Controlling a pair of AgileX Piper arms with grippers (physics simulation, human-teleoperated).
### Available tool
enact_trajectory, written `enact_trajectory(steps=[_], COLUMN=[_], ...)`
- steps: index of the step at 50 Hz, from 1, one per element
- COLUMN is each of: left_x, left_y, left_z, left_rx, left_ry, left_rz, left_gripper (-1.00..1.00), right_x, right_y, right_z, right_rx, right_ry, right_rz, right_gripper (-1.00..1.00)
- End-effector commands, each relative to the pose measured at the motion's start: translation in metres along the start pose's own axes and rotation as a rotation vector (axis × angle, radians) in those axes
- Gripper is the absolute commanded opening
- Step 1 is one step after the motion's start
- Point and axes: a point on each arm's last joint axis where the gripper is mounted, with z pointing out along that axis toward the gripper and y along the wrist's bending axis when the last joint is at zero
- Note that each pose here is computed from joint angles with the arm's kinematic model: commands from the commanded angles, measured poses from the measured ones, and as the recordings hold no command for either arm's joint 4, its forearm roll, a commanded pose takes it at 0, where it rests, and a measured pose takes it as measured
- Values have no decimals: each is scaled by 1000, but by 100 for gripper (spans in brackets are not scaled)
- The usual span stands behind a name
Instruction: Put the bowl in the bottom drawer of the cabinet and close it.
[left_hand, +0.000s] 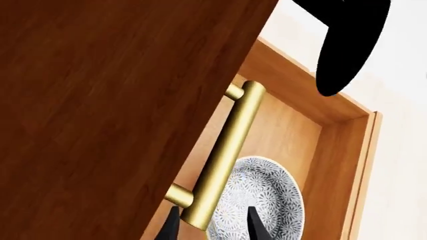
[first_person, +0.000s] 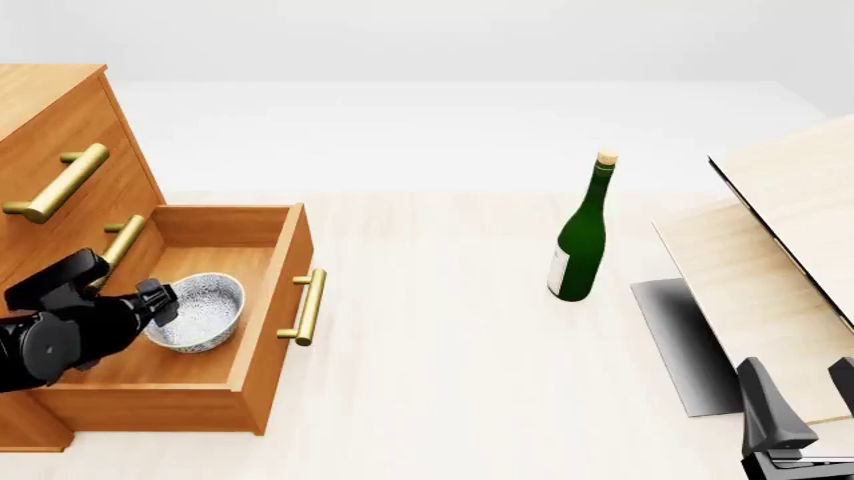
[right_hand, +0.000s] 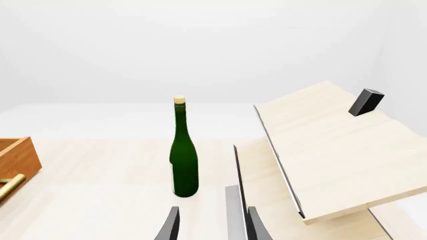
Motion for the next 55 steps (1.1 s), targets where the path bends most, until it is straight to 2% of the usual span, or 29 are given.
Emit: enact_trajectory(steps=[1,5,10,11,21,27,28,42,55], left_x=[3,-1,0,2,0,8,6,22,36], left_y=[-3,-10,-21,-27,-46,-57,-55,-66,-83], left_z=[-23,-36,-49,-56,-91,-98,-94,-106,-115], left_rx=[18,42,83,108,198,252,236,308,394], left_ry=[-9,-30,-34,-34,-54,-37,-33,-6,29], left_rz=[31,66,76,92,134,157,170,235,344], left_gripper=[100,100,100,100,100,100,100,100,100], right_x=[0,0,0,0,0,0,0,0,0], right_y=[0,0,0,0,0,0,0,0,0], right_z=[0,0,0,0,0,0,0,0,0], right_rx=[0,0,0,0,0,0,0,0,0], right_ry=[0,0,0,0,0,0,0,0,0], right_rz=[0,0,0,0,0,0,0,0,0], right_gripper=[100,100,100,100,100,100,100,100,100])
